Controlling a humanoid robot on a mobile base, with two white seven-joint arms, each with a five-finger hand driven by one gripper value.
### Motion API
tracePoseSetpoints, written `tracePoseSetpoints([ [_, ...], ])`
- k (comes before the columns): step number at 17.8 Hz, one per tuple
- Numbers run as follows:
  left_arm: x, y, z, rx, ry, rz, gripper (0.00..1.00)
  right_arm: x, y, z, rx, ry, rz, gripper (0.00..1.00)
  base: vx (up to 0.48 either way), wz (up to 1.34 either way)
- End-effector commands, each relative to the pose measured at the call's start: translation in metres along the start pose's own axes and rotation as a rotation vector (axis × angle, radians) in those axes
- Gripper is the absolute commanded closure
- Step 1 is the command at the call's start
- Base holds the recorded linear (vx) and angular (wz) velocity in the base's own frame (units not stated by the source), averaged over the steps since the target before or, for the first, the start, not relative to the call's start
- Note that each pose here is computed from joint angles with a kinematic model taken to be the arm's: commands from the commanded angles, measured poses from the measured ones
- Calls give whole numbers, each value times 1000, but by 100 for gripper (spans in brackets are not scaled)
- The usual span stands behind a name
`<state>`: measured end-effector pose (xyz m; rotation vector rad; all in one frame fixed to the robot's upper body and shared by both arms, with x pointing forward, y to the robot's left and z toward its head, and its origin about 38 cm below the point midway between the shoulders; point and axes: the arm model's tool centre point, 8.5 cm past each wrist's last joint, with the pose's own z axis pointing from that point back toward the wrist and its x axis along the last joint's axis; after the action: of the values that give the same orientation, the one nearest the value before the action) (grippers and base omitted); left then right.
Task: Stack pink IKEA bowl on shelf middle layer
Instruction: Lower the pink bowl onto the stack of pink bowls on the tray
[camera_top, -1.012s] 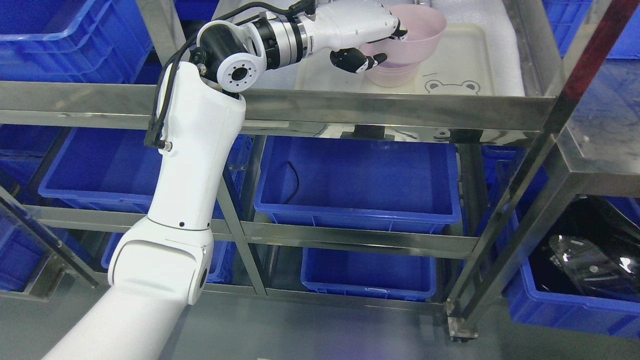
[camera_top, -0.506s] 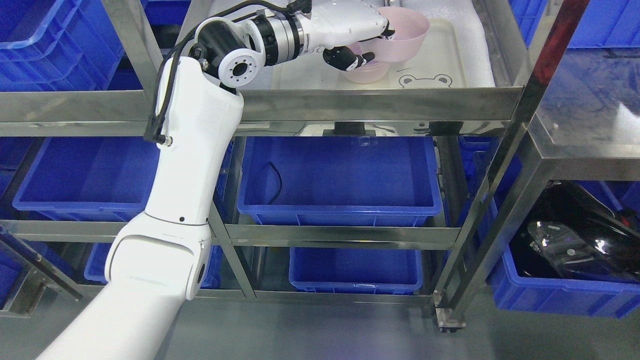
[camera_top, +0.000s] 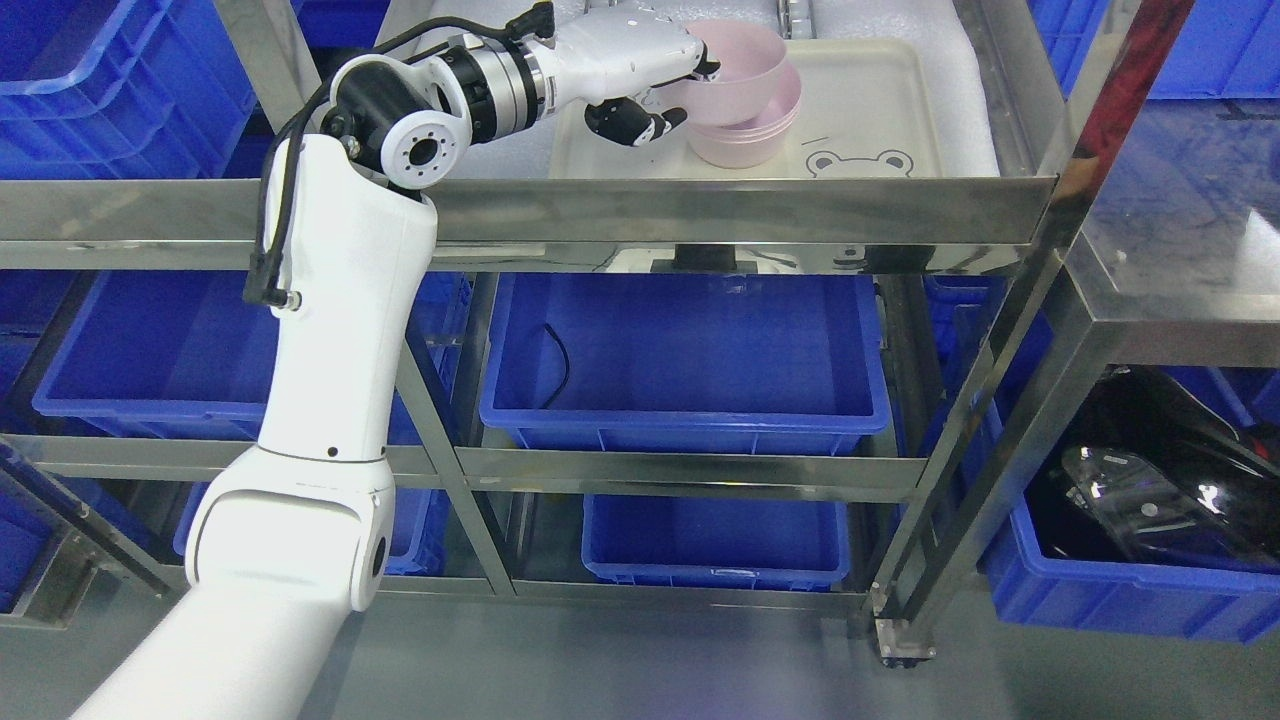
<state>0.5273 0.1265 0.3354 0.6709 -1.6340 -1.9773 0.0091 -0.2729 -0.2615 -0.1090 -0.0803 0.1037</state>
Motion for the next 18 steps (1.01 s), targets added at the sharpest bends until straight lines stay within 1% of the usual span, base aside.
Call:
tracePoseSetpoints([
  [1,-9,-9,-12,-21,11,57,96,-9,-10,0,-16,6,2,0,0,0],
  [3,-10,-2,-20,-34,10,39,96,-9,-10,0,-16,6,2,0,0,0],
  [5,-16,-6,-24,-77,35,27,96,-9,-10,0,-16,6,2,0,0,0],
  [9,-17,-16,-29,-118,41,29,96,-9,-10,0,-16,6,2,0,0,0],
  [13,-19,-22,-32,-115,41,41,94,-9,-10,0,-16,6,2,0,0,0],
  [18,-16,-23,-36,-103,32,36,90,-9,-10,0,-16,6,2,0,0,0],
])
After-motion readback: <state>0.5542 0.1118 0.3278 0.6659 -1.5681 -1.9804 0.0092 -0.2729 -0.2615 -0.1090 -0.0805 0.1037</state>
